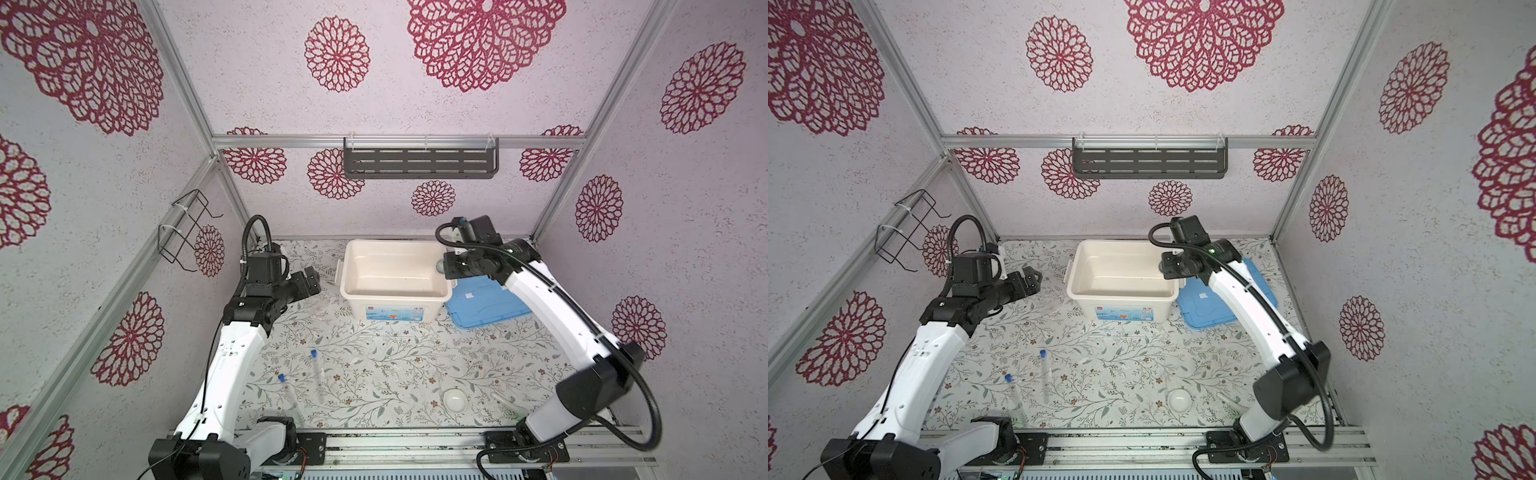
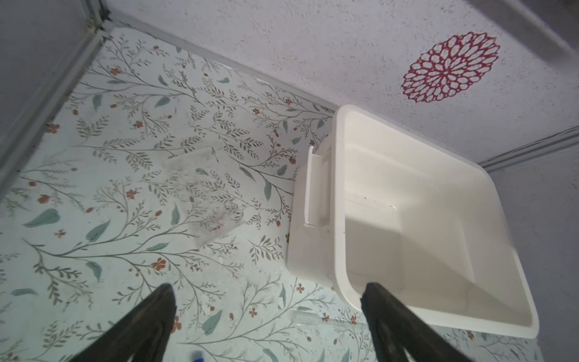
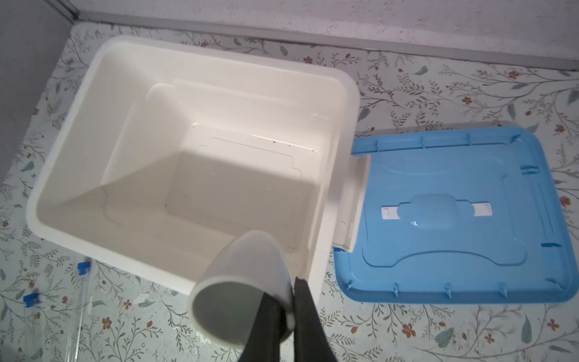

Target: Organize the chemistry lab equipment

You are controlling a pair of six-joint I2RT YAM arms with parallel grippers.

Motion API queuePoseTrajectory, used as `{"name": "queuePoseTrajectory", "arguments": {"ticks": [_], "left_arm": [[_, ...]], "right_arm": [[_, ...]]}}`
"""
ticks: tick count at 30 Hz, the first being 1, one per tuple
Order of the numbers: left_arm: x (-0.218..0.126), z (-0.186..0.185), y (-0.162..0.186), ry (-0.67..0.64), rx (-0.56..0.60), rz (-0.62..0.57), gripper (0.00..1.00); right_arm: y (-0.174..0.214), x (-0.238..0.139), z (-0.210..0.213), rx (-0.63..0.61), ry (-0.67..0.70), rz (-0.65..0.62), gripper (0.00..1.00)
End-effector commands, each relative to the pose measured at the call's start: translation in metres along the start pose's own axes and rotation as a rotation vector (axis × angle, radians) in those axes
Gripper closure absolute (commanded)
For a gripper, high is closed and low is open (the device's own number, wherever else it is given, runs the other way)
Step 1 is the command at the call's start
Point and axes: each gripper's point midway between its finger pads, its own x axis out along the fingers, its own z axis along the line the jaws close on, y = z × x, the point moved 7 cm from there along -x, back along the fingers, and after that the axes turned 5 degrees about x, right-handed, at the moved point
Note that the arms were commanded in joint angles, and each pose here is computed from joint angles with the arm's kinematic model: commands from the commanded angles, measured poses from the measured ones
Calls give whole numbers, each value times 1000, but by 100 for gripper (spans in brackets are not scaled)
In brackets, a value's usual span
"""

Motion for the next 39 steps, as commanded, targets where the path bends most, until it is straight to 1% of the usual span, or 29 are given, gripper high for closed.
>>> {"name": "queuePoseTrajectory", "arguments": {"ticks": [1,4,6,10,16,17,19,21,24,28,31,35,39], "left_arm": [[14,-13,19,84,-43,159,3],[23,-20,22,93,-41,167,3],[28,-24,24,102,-38,173,3],[34,-20,28,42,-53,196,3],[37,-18,32,33,-54,213,3],[37,-18,33,31,-52,213,3],[37,-16,32,14,-24,205,3],[33,-16,28,1,3,203,2],[26,-17,22,-16,26,203,3],[23,-16,22,-18,47,180,3],[17,-16,23,-18,30,180,3],[13,-16,28,16,20,123,3],[0,-10,28,-31,-10,56,3]], "right_arm": [[-10,21,19,-73,-11,47,100],[-11,53,34,-142,33,98,100],[-9,77,37,-183,87,140,100],[-2,116,40,-207,125,232,100],[25,161,42,-163,104,382,100],[29,167,40,-154,117,399,100],[36,181,33,-116,188,417,100],[43,190,29,-85,218,438,100],[51,202,30,-47,207,470,100],[53,208,31,-24,204,469,89],[43,198,34,-13,186,434,81],[20,170,39,-14,161,334,73],[-9,126,46,3,109,205,54]]}}
